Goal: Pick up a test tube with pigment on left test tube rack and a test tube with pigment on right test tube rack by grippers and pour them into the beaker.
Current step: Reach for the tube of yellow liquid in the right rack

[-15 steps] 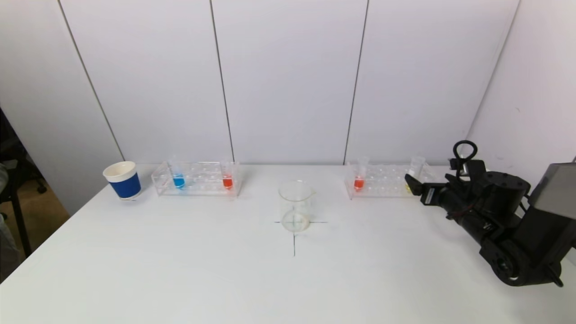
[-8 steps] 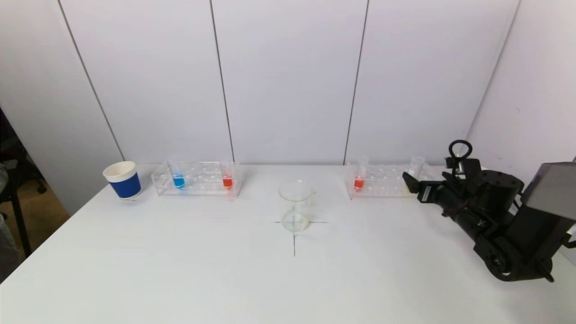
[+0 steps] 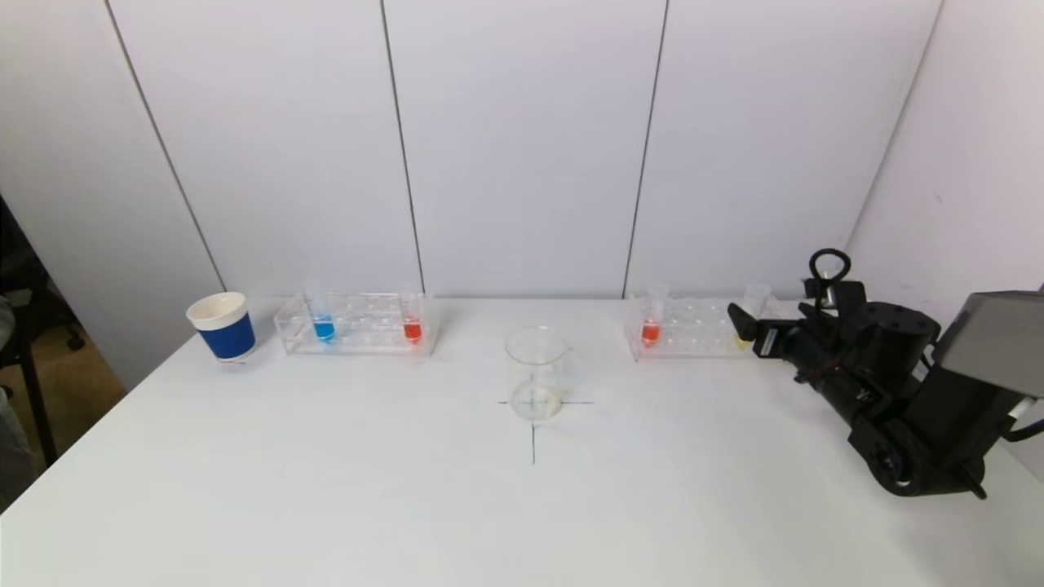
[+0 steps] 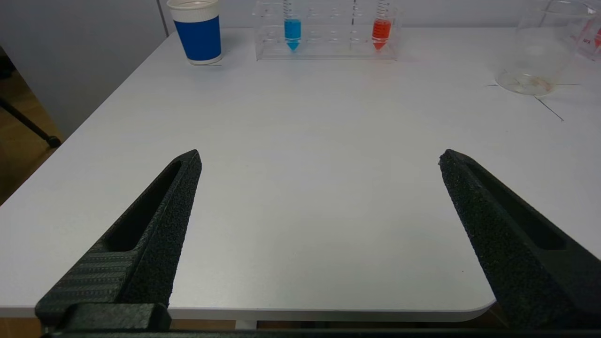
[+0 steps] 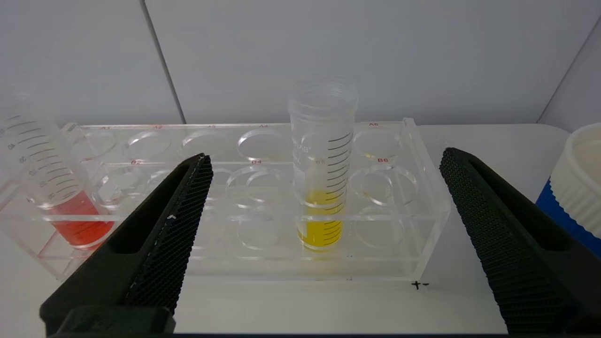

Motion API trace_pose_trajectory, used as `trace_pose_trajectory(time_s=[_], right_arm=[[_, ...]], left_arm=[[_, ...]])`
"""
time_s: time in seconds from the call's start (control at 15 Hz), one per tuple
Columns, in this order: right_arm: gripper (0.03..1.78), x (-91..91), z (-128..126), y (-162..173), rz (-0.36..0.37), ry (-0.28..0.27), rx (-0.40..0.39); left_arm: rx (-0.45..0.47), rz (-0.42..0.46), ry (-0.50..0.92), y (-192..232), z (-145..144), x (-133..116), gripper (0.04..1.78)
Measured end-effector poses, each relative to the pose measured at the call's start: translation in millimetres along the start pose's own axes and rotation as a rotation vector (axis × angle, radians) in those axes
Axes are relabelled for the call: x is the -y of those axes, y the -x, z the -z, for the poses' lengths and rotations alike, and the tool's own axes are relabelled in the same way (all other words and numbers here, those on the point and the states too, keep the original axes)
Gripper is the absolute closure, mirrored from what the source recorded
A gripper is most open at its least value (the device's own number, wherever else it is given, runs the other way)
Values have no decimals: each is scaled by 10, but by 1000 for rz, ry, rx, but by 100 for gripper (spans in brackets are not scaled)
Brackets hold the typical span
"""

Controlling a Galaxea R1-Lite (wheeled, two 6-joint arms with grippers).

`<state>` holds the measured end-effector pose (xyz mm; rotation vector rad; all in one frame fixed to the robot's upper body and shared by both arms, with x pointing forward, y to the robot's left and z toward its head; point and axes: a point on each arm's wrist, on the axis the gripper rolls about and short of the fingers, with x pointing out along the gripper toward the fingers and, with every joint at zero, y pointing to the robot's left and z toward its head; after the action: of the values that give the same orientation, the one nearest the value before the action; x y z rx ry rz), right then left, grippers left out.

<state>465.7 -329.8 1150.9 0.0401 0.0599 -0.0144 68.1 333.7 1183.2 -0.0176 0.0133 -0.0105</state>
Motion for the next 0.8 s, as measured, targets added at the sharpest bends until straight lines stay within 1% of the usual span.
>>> trace_pose_trajectory(time_s=[0.4, 0.8], right_arm=[[5, 8, -1, -141, 5, 1, 36], [5, 9, 39, -258, 6, 5, 54]], left_arm=[[0, 0, 0, 0, 0, 0, 5], [0, 0, 1, 0, 0, 0, 5]])
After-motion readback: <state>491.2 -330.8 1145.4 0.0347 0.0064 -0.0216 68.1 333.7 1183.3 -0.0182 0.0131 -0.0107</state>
